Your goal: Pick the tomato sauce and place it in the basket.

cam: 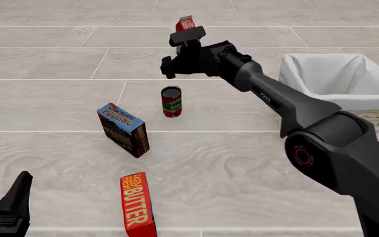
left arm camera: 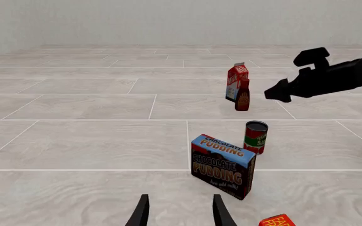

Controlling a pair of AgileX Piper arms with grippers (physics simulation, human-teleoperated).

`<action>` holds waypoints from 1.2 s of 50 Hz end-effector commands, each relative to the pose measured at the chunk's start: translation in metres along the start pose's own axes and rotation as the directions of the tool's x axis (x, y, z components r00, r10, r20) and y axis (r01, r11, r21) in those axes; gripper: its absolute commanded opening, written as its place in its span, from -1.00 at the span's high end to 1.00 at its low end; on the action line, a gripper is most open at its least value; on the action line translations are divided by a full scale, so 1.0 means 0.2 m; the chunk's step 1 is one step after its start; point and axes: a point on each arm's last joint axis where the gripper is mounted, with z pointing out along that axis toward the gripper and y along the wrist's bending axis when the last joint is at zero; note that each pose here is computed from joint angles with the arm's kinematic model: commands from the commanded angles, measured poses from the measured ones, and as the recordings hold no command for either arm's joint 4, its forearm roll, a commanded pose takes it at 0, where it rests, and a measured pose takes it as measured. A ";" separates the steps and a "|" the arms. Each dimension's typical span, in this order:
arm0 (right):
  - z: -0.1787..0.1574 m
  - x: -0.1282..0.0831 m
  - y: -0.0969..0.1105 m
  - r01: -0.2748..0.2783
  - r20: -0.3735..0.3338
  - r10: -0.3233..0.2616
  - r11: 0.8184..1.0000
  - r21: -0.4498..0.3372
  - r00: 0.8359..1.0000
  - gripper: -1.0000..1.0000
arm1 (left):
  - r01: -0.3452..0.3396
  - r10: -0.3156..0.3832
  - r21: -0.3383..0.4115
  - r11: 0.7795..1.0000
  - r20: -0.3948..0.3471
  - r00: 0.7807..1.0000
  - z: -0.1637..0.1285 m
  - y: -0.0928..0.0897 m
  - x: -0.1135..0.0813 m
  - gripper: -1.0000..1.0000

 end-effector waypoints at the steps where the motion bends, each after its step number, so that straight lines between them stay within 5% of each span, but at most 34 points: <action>1: 0.03 0.02 -0.02 -0.008 -0.010 0.008 1.000 0.006 1.000 -1.00 | 0.000 0.000 0.000 1.000 0.000 1.000 0.00 0.00 0.00 -1.00; 60: 0.16 0.14 0.00 -0.016 -0.053 0.016 1.000 0.000 0.998 -1.00 | 0.000 0.000 0.000 1.000 0.000 1.000 0.00 0.00 0.00 -1.00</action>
